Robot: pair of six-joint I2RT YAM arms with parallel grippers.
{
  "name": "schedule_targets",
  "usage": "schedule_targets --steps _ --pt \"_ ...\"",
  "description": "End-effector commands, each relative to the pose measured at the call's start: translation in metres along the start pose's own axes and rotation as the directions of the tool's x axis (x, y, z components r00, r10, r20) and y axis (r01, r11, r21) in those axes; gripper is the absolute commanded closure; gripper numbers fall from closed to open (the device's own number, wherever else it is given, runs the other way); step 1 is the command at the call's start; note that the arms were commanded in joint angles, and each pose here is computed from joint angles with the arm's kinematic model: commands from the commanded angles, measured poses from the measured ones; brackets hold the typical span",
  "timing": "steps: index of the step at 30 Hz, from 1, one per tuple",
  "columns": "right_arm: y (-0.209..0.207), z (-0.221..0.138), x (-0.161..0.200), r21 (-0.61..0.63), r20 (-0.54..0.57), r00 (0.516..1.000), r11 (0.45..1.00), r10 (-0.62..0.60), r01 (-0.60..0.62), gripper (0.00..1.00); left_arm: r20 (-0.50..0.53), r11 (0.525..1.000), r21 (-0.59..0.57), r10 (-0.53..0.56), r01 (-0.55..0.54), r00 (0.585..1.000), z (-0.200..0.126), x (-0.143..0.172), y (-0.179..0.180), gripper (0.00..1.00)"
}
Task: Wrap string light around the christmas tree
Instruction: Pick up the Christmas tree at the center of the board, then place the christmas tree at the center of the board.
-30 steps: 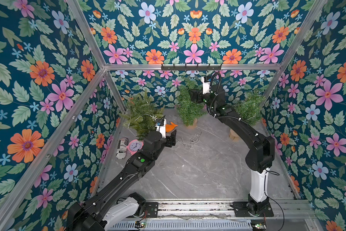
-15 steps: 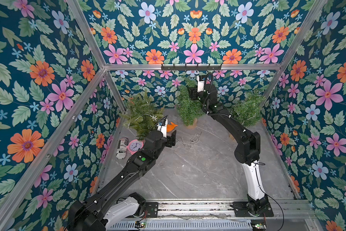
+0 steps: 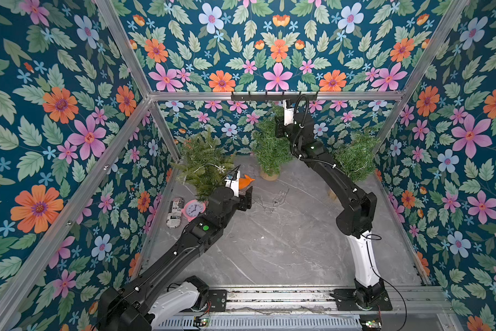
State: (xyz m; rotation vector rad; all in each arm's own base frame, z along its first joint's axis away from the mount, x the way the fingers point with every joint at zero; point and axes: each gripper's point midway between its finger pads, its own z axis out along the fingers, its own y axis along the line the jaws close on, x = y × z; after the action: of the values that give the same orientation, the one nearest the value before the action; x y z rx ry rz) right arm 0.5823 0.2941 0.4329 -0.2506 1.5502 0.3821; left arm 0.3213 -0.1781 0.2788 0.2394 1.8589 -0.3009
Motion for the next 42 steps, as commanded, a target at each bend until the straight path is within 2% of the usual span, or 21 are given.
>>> schedule_targets --steps 1,8,13,16,21,25,28,35,38,42 --pt "0.006 -0.027 -0.064 0.015 0.146 0.988 0.999 -0.054 0.052 1.00 0.016 1.000 -0.021 -0.001 0.001 1.000 -0.002 -0.005 0.004 0.19" --pt "0.049 -0.084 -0.106 -0.006 0.194 0.963 0.981 -0.187 0.192 1.00 0.038 0.999 -0.045 -0.005 0.007 0.999 -0.005 -0.009 0.009 0.19" --pt "0.064 -0.134 -0.109 -0.018 0.196 0.954 0.972 -0.227 0.235 1.00 0.043 0.999 -0.038 -0.013 0.015 0.999 -0.006 -0.010 0.008 0.20" --pt "0.062 -0.176 -0.115 -0.017 0.222 0.950 0.973 -0.219 0.229 1.00 0.045 0.999 -0.032 -0.007 0.008 0.999 -0.007 -0.011 0.007 0.21" --pt "0.049 -0.232 -0.095 -0.047 0.198 0.968 0.985 -0.156 0.168 1.00 0.068 1.000 -0.017 0.009 -0.007 0.998 -0.011 -0.016 0.005 0.22" --pt "0.046 -0.272 -0.069 -0.117 0.171 0.980 0.986 -0.102 0.123 1.00 0.069 1.000 0.020 0.007 -0.008 0.998 -0.011 -0.012 0.000 0.26" --pt "0.042 -0.300 -0.056 -0.152 0.144 0.988 0.985 -0.062 0.084 1.00 0.023 0.995 0.093 0.027 -0.029 0.999 -0.005 -0.006 -0.015 0.28" --pt "0.031 -0.356 -0.034 -0.198 0.093 0.996 0.980 -0.017 0.036 1.00 -0.156 0.964 0.261 -0.010 0.051 0.988 0.020 0.005 -0.058 0.28" --pt "0.022 -0.375 -0.019 -0.189 0.073 0.997 0.981 -0.021 0.035 1.00 -0.220 0.963 0.260 -0.014 0.072 0.975 0.034 0.008 -0.068 0.29" --pt "0.016 -0.387 0.006 -0.185 0.047 0.999 0.982 -0.014 0.023 1.00 -0.308 0.972 0.235 0.047 0.028 0.950 0.052 0.017 -0.088 0.29"
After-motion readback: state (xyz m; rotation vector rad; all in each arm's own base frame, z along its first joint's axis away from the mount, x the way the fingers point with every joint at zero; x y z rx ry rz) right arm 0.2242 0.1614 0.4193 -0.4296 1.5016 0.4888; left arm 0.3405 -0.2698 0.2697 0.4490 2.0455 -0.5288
